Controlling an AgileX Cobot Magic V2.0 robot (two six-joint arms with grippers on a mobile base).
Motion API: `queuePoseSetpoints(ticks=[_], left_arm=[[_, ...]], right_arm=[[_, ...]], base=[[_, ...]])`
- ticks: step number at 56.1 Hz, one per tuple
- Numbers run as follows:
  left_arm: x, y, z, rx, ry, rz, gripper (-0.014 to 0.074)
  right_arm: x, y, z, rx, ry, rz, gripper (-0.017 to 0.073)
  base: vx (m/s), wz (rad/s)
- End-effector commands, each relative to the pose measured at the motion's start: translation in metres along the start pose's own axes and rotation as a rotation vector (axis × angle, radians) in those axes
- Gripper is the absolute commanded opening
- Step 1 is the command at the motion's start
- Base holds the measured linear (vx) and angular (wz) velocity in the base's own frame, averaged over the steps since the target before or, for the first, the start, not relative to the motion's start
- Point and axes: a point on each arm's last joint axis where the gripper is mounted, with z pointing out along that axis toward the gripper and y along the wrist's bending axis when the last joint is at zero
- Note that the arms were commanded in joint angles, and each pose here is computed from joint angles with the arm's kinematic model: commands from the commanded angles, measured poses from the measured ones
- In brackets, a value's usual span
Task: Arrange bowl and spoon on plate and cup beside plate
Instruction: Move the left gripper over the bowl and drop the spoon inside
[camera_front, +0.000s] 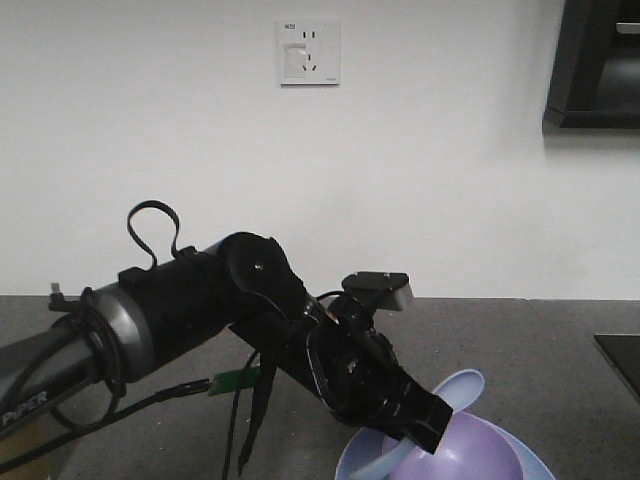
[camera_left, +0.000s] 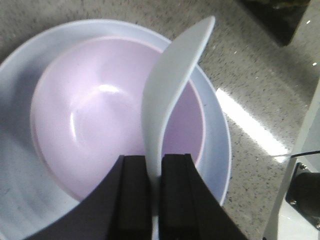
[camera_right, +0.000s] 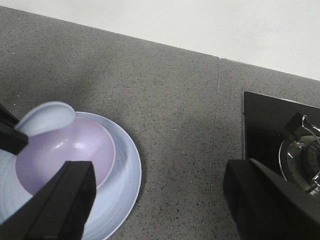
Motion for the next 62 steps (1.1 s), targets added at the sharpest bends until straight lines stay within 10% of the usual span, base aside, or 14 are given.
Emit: queuePoseSetpoints(ticks=[1,30,43,54,62], left_arm=[[-0.016,-0.021,-0.02,0.033,-0.129,0.016,0.0016],[-0.019,-0.019,-0.018,0.019,-0.168,0.038,0.0482],[-0.019,-0.028,-0.036,-0.001,-0.184,0.081,0.0552],[-0.013,-0.047,-0.101,-0.223,-0.229,0.251,0.0552],[0.003,-0.051,-0.158,-0.52,-0.211,0.263,0.0552]], right_arm=[[-0.013,-0.003,-0.01,0.027,-0.108,-0.005,0.0582],[-0.013,-0.003,-0.01,0.026,-0.107,0.011,0.0582],[-0.013,-0.003,-0.01,0.026,-0.108,0.011,0.0582],[-0.013,-0.003,-0.01,0.026,-0.108,0.011,0.0582],[-0.013,-0.003,-0.01,0.025,-0.107,0.012,0.0582]], base=[[0.0,0.0],[0.0,0.0],[0.0,0.0],[0.0,0.0],[0.0,0.0]])
